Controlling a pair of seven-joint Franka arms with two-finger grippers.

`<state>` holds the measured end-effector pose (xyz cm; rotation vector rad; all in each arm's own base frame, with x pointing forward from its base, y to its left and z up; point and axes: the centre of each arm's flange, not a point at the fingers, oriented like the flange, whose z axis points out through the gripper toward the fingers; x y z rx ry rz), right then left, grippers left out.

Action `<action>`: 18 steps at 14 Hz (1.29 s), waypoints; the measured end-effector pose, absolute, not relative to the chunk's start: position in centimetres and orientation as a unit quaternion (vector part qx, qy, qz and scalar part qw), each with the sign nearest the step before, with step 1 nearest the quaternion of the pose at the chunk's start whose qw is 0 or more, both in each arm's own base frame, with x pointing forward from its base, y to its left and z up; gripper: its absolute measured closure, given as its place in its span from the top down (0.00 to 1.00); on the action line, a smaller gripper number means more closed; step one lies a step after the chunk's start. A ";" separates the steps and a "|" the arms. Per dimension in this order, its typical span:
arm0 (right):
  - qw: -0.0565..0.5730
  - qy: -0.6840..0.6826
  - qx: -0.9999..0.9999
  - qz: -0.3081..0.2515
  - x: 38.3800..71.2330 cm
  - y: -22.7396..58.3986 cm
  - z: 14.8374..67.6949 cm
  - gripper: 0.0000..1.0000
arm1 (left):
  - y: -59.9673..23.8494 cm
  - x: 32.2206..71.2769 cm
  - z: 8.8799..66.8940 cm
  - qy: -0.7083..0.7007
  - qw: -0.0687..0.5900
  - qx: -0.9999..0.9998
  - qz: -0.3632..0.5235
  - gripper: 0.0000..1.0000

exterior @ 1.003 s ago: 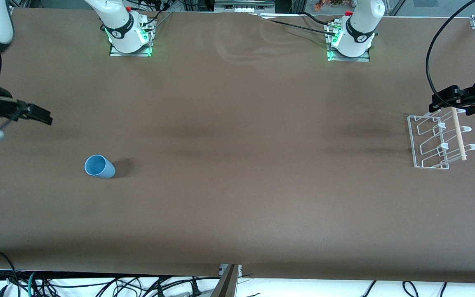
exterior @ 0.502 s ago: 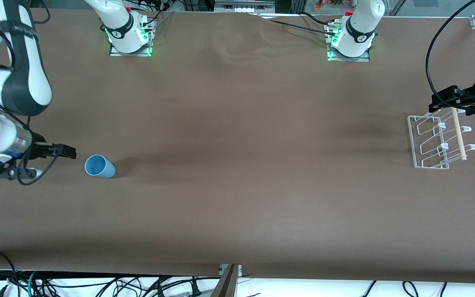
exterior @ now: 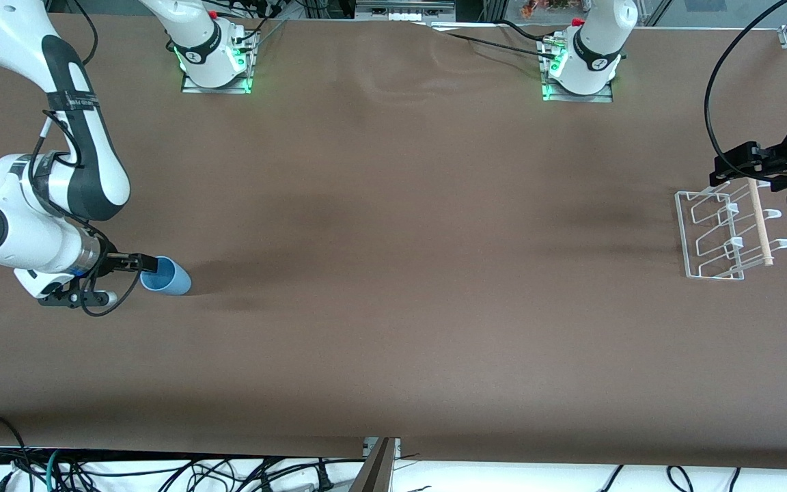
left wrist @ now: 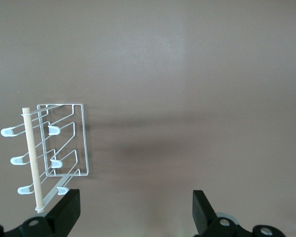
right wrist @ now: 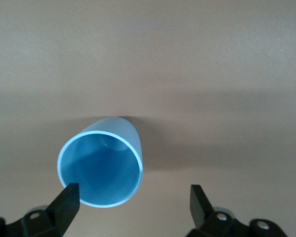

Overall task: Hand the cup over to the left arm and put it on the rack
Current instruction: 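Reach the right gripper down to the blue cup and close on it, then lift the cup with the right gripper while the left gripper approaches it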

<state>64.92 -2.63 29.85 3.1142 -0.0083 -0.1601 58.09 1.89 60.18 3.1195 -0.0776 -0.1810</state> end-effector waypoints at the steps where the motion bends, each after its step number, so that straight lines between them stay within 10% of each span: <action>1: 0.012 -0.003 0.999 -0.053 64.8 -2.8 29.5 0.96 | 1.8 58.1 60.2 -0.025 0.008 0.998 -0.058 1.00; 7: 0.011 -0.006 0.999 -0.040 65.5 -3.3 25.5 0.59 | 0.3 58.2 60.0 -0.039 0.009 0.997 -0.060 1.00; 12: 0.010 -0.003 1.000 -0.030 65.9 -2.9 24.3 0.06 | -0.5 58.4 59.6 -0.044 0.022 0.997 -0.062 1.00; 18: 0.003 -0.004 0.999 -0.049 66.7 -2.3 27.0 0.05 | -3.1 59.3 57.3 -0.064 0.032 0.994 -0.083 1.00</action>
